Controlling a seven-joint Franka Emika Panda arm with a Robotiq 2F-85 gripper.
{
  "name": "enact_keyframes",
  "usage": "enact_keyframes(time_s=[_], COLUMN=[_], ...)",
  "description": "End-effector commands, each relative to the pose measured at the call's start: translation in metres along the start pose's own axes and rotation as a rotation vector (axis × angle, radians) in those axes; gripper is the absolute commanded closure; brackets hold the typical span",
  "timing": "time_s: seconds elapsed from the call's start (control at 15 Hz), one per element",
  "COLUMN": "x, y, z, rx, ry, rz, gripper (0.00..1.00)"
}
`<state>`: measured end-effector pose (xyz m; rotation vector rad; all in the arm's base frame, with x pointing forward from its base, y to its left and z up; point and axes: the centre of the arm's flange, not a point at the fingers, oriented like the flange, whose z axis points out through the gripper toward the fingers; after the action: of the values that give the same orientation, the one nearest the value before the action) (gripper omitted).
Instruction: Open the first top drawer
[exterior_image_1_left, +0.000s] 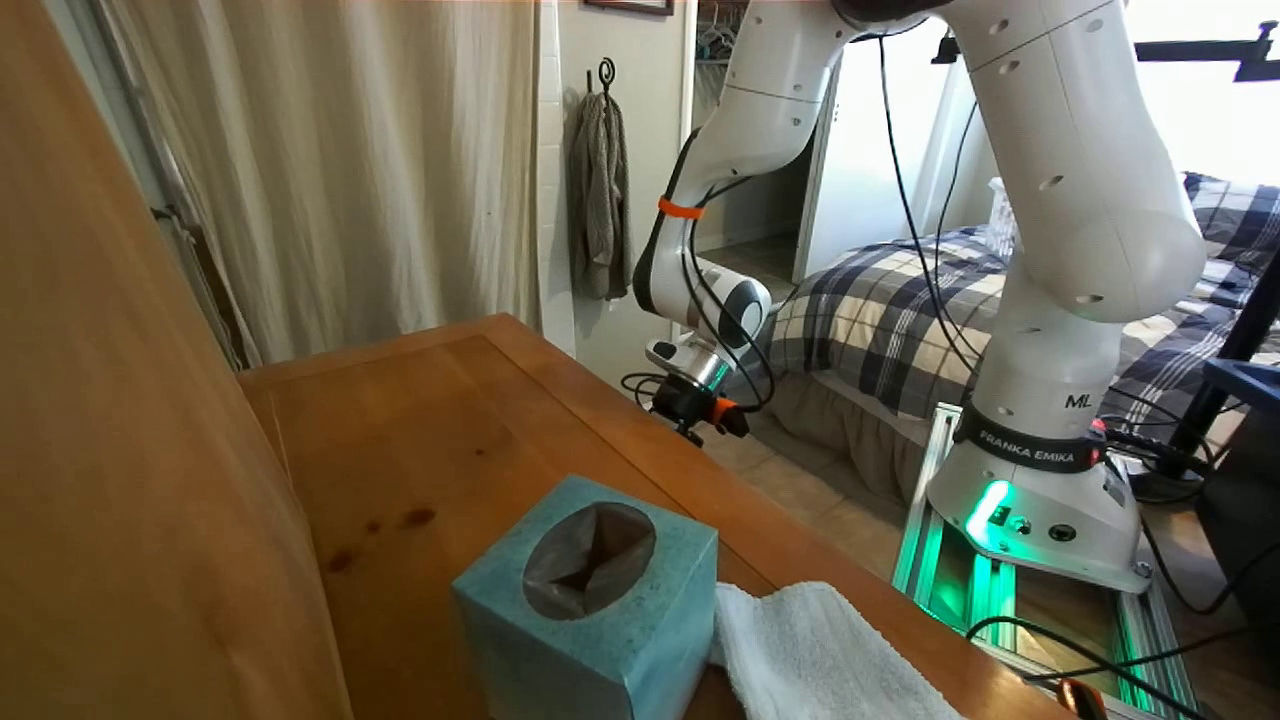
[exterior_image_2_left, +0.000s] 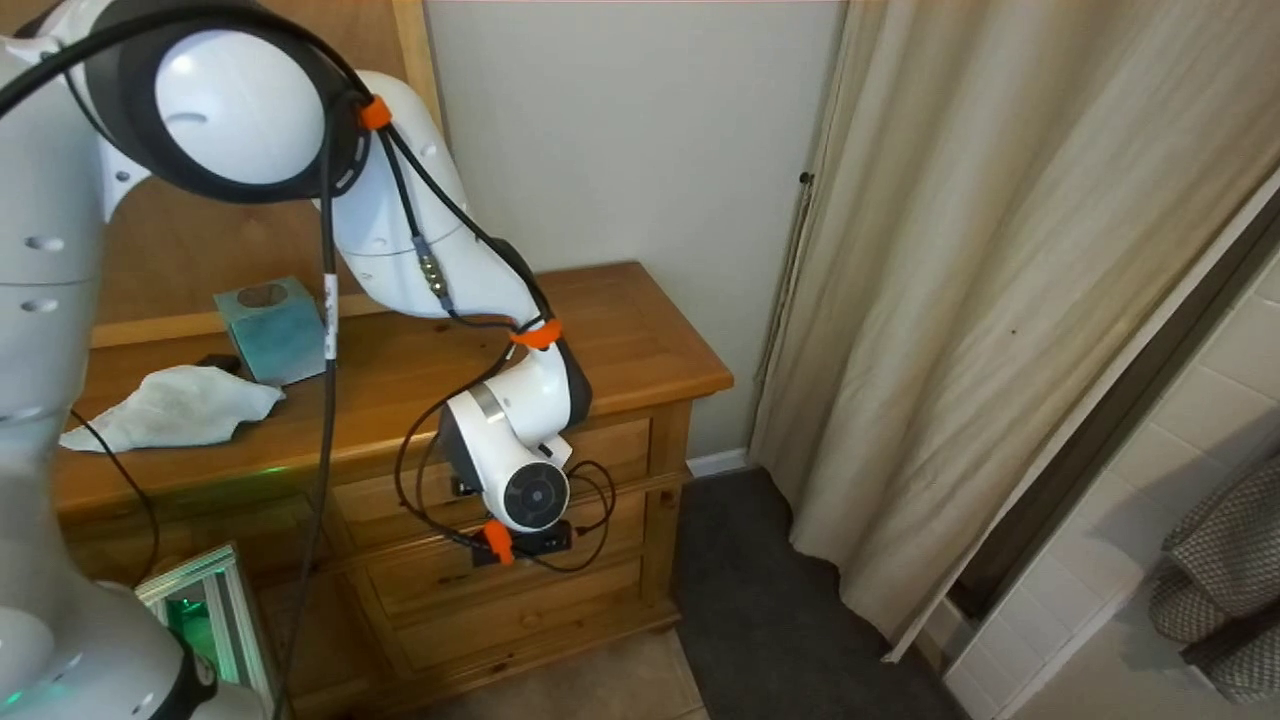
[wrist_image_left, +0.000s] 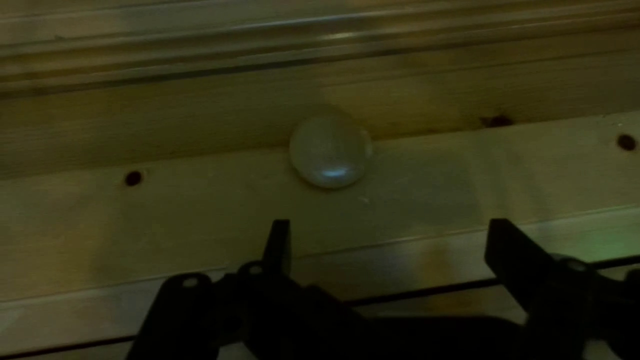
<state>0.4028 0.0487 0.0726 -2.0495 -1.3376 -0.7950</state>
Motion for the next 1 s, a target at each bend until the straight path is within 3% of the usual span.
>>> enact_keyframes(time_s=[0.0,0.93], x=[-0.04,-0.06], y=[-0.01,-0.001], z=[0.03,0.066], rx=[-0.023,0.023], ry=[0.002,-0.011], rz=[-0.016,-0.014], gripper=[0.0,0.0])
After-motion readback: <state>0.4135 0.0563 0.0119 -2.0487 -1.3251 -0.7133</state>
